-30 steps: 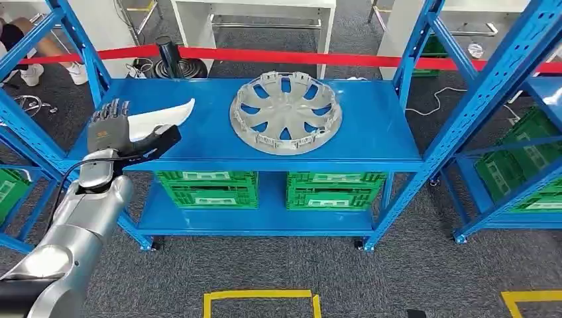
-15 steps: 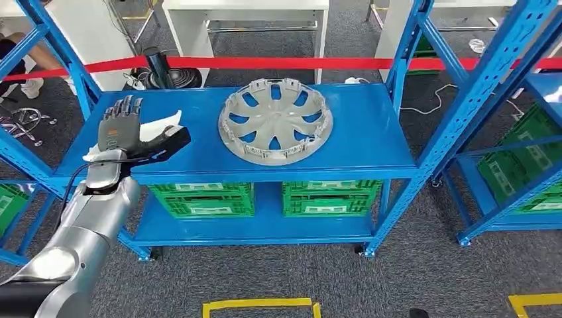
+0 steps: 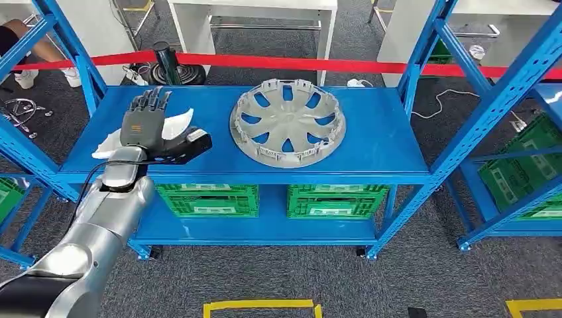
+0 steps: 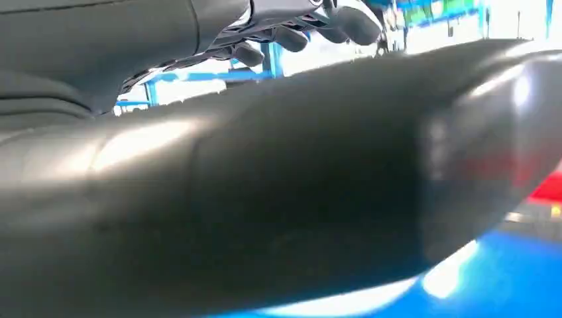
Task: Take the parts from the cabinet and place them on the table.
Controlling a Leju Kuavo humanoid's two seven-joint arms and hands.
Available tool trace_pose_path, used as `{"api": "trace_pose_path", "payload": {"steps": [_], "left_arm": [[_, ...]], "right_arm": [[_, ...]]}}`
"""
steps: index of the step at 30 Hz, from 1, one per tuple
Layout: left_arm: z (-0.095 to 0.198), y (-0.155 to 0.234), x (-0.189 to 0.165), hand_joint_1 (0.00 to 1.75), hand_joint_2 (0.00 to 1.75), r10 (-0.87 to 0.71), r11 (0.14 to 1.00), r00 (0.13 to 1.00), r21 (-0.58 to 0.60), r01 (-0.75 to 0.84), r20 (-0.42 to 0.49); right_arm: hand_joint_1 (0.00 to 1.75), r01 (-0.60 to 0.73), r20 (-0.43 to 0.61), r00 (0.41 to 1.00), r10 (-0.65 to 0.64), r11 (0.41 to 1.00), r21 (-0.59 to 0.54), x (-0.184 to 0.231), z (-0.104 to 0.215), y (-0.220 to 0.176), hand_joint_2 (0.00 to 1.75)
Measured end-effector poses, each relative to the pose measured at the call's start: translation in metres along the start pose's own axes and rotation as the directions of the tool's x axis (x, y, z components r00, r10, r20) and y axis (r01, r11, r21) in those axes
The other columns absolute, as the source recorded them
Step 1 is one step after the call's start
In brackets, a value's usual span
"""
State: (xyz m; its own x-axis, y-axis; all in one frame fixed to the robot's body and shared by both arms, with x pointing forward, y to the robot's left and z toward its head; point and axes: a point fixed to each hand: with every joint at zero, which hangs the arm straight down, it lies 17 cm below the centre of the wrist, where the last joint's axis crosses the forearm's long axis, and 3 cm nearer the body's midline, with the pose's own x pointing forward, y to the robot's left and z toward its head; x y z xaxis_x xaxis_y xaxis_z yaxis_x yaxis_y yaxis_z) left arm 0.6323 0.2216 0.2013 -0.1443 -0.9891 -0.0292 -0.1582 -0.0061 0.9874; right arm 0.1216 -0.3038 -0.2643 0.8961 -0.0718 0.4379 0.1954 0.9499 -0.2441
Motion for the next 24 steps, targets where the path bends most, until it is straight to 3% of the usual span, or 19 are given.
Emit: {"api": "trace_pose_path", "payload": {"steps": [3, 13, 14, 16, 17, 24], "left_arm": [[0.0, 0.011, -0.004, 0.0, 0.0, 0.003, 0.998, 1.0, 0.064, -0.004, 0.014], [0.001, 0.014, -0.016, 0.0, 0.0, -0.02, 0.995, 1.0, 0.094, 0.019, 0.009], [0.003, 0.012, -0.029, 0.0, 1.75, -0.054, 0.994, 0.999, 0.095, 0.053, 0.004], [0.013, -0.009, -0.047, 0.0, 1.75, -0.086, 0.995, 0.996, 0.042, 0.086, 0.002], [0.016, -0.013, -0.05, 0.0, 0.0, -0.088, 0.996, 0.996, 0.031, 0.088, -0.001], [0.024, -0.034, -0.064, 0.0, 0.0, -0.081, 0.996, 0.995, -0.039, 0.078, -0.064]], "right_arm": [[0.0, 0.0, 0.002, 1.0, 0.0, 1.0, 0.001, 0.001, 0.0, 0.001, 0.0], [0.0, -0.001, 0.026, 1.0, 0.001, 1.0, -0.002, 0.004, 0.001, 0.003, 0.0], [0.0, -0.005, 0.028, 1.0, 0.005, 1.0, -0.004, 0.004, 0.002, 0.004, 0.0], [0.0, -0.008, -0.013, 1.0, 0.008, 1.0, 0.013, -0.004, 0.004, 0.012, 0.0], [0.0, -0.007, -0.018, 1.0, 0.007, 1.0, 0.015, -0.005, 0.005, 0.013, 0.0], [0.0, 0.0, -0.041, 0.999, 0.001, 1.0, 0.027, -0.01, 0.008, 0.021, 0.0]]}}
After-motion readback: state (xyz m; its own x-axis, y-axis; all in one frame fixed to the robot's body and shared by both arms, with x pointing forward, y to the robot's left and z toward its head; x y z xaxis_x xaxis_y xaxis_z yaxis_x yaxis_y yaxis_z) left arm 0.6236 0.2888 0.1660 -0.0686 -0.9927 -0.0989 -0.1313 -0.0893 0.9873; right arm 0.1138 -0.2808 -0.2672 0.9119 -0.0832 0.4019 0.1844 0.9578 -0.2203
